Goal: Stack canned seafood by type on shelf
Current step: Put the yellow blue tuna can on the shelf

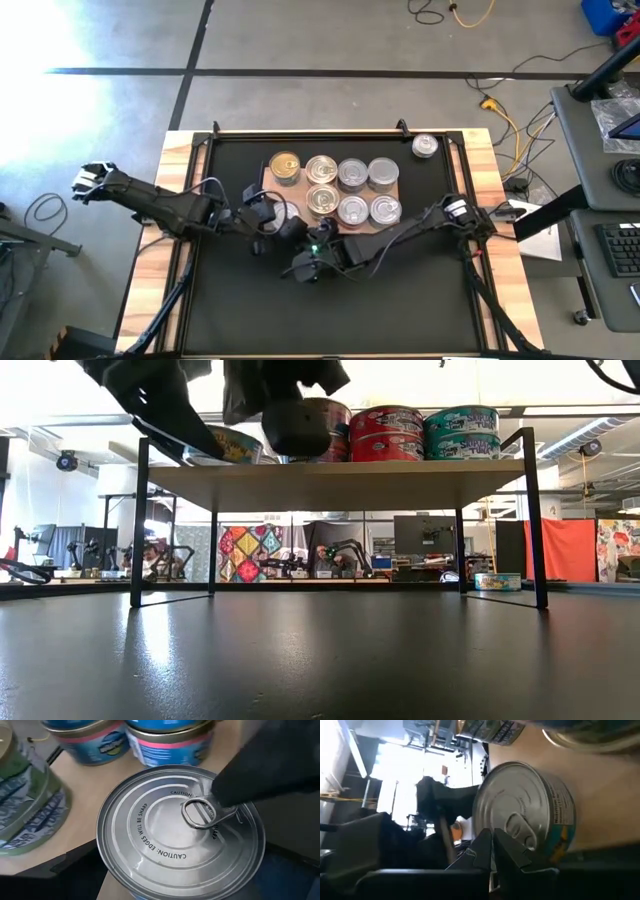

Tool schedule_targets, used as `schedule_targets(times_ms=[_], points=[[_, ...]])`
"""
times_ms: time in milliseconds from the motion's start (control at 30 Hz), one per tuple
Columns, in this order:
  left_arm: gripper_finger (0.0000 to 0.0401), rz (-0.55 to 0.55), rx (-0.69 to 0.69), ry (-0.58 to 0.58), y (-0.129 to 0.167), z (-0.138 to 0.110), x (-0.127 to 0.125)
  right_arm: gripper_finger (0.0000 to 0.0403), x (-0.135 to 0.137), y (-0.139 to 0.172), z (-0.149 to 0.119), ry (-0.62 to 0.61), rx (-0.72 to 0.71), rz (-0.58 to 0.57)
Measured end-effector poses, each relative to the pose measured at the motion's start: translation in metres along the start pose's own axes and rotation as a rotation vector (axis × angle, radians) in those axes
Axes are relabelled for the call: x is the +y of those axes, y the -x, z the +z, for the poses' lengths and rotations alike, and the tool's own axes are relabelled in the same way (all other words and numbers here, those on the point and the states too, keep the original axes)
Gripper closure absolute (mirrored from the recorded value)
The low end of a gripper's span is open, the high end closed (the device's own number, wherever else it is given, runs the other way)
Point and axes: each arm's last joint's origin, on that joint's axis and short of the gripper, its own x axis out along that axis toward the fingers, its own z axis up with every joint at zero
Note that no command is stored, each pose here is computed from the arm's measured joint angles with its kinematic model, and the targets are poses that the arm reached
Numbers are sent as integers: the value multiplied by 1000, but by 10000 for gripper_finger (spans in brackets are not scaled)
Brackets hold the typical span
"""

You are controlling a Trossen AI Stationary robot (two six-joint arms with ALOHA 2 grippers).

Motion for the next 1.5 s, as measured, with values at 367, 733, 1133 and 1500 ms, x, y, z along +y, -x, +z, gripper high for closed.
schedule_targets(times_ms=[367,733,1133,1500], points=[[1,5,8,55,1,1,1,390,-3,-9,5,68,5,-32],[1,13,123,-26,1,13,-1,390,-7,-9,7,53,-2,-60],[1,22,154,-65,-8,12,-2,390,3,-8,4,133,-19,4],[1,-53,199,-202,2,9,4,390,-6,-14,8,198,41,-62]])
